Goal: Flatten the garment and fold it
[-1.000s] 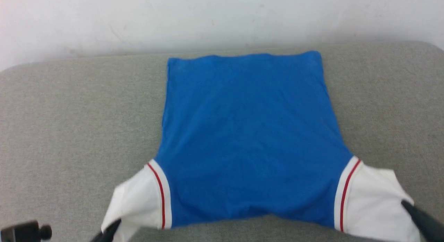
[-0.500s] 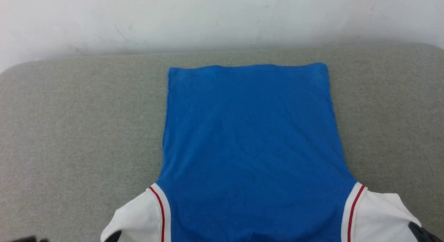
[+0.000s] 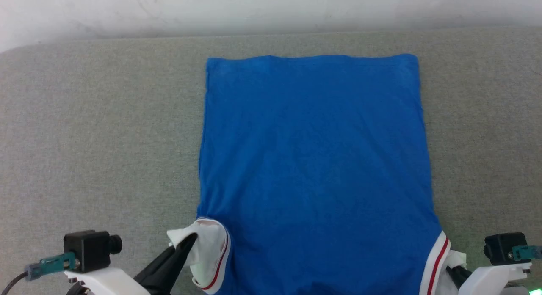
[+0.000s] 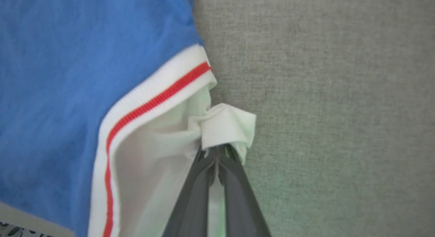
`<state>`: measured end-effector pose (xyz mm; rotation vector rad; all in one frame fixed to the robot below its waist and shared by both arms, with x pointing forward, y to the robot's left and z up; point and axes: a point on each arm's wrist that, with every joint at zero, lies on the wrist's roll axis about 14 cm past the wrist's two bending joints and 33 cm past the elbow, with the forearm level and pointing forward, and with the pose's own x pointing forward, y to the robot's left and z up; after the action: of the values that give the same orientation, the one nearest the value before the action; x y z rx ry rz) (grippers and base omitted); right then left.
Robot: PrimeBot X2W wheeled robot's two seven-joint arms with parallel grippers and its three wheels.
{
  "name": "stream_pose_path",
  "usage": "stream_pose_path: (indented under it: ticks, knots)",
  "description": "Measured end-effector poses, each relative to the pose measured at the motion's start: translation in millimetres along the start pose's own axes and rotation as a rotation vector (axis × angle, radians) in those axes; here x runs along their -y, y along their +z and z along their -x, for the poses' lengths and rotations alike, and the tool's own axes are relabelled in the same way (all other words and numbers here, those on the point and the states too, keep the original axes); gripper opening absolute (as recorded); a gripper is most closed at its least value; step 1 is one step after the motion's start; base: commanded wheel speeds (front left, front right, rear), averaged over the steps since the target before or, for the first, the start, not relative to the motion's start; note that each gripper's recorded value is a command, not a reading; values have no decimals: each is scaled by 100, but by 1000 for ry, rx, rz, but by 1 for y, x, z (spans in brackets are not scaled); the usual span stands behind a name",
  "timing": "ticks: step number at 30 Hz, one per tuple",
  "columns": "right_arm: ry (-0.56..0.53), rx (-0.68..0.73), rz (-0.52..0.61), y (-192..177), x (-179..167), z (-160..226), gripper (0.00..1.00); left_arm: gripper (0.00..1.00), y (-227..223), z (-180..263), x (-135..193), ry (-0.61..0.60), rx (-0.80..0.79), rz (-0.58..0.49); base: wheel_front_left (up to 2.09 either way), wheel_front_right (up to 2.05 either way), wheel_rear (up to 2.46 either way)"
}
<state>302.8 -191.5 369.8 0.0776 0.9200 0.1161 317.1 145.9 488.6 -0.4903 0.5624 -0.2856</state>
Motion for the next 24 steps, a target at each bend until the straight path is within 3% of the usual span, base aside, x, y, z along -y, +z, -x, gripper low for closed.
stream_pose_path:
  ticks: [2,3,4,5,11,18,21,24]
  knots:
    - [1,12,-6,0,0,-4,0,0,2,0,0,5,6,-5,0,0,0]
    - [-1,24,-8,1,1,-5,17,0,3,0,0,6,11,-10,0,0,0]
    - [-5,42,-15,3,2,-4,45,0,5,1,-1,12,22,-18,0,0,0]
    - [-9,54,-22,6,3,-2,100,0,7,2,-1,18,35,-26,0,0,0]
    - [-4,262,-50,77,10,41,100,0,13,11,5,18,76,-48,0,0,0]
    - [-73,610,125,224,20,95,100,0,13,4,6,17,82,-44,0,0,0]
    - [-61,671,134,271,13,87,100,0,16,-5,5,6,83,-42,0,0,0]
    - [-64,625,129,300,10,52,100,0,15,-17,3,1,76,-26,0,0,0]
